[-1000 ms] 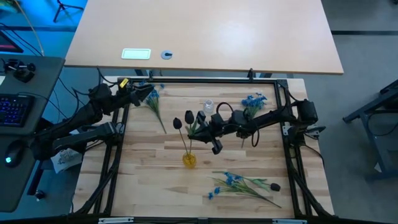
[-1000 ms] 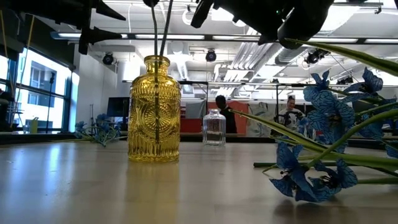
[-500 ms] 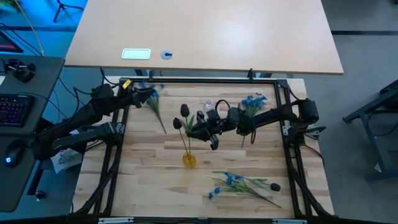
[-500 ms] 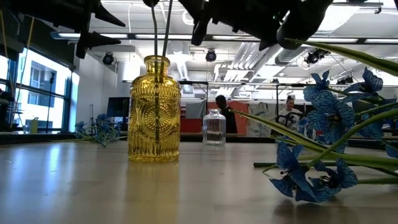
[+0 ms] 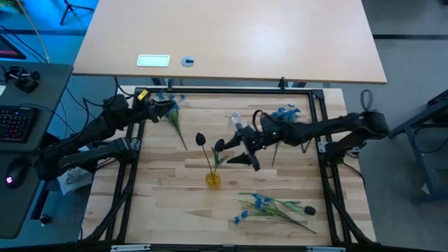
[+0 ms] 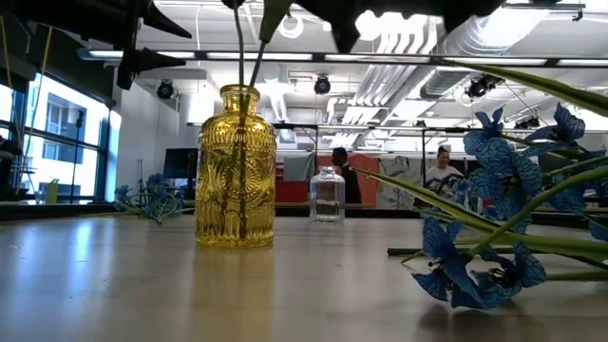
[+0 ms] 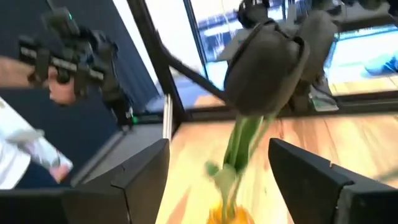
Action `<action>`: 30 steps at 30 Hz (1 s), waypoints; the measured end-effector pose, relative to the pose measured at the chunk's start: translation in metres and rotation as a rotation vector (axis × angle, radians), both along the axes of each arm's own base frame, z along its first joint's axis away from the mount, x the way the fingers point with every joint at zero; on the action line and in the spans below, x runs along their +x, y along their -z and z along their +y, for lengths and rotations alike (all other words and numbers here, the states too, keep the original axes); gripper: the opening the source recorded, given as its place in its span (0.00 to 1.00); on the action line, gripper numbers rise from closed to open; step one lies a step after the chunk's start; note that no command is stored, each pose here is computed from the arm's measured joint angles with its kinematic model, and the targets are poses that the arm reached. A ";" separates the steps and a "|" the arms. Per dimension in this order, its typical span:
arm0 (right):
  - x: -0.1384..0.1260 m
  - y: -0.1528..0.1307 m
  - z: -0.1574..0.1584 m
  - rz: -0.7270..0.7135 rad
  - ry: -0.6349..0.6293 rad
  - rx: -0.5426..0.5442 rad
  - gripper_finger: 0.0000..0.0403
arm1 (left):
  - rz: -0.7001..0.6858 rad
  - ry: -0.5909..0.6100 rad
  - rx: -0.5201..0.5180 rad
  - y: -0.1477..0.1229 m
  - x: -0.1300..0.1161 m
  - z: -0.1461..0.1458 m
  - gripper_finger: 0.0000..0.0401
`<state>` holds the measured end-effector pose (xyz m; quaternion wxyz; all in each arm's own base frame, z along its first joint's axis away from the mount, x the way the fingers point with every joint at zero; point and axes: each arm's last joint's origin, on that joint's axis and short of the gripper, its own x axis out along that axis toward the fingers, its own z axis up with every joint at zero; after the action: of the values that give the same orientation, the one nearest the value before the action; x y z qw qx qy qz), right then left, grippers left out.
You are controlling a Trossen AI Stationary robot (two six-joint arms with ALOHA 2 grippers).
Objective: Sort flowers into vase by color
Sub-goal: Put the black flower into the yellow vase
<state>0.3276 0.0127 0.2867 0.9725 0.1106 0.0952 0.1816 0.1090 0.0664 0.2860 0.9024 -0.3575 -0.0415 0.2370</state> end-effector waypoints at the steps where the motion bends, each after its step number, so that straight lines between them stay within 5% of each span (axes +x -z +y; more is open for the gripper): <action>1: -0.007 -0.004 0.000 0.025 -0.004 -0.016 0.68 | 0.000 0.005 -0.001 0.000 0.000 0.000 0.53; 11: -0.073 -0.032 0.003 0.259 -0.005 0.048 0.65 | 0.036 0.008 0.008 0.003 0.000 0.000 0.53; 20: -0.100 0.010 0.040 0.921 -0.046 0.263 0.64 | 0.035 0.008 0.009 0.003 0.000 0.000 0.53; 25: -0.114 0.034 0.066 1.238 -0.074 0.208 0.64 | 0.035 0.008 0.009 0.003 0.000 0.000 0.53; 30: -0.110 0.057 0.095 1.328 -0.095 0.109 0.64 | 0.035 0.007 0.009 0.003 0.000 0.000 0.53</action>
<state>0.2180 0.1079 0.2302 0.6913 0.2436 0.6693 0.1222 0.1088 0.0662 0.2834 0.9055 -0.3493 -0.0255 0.2397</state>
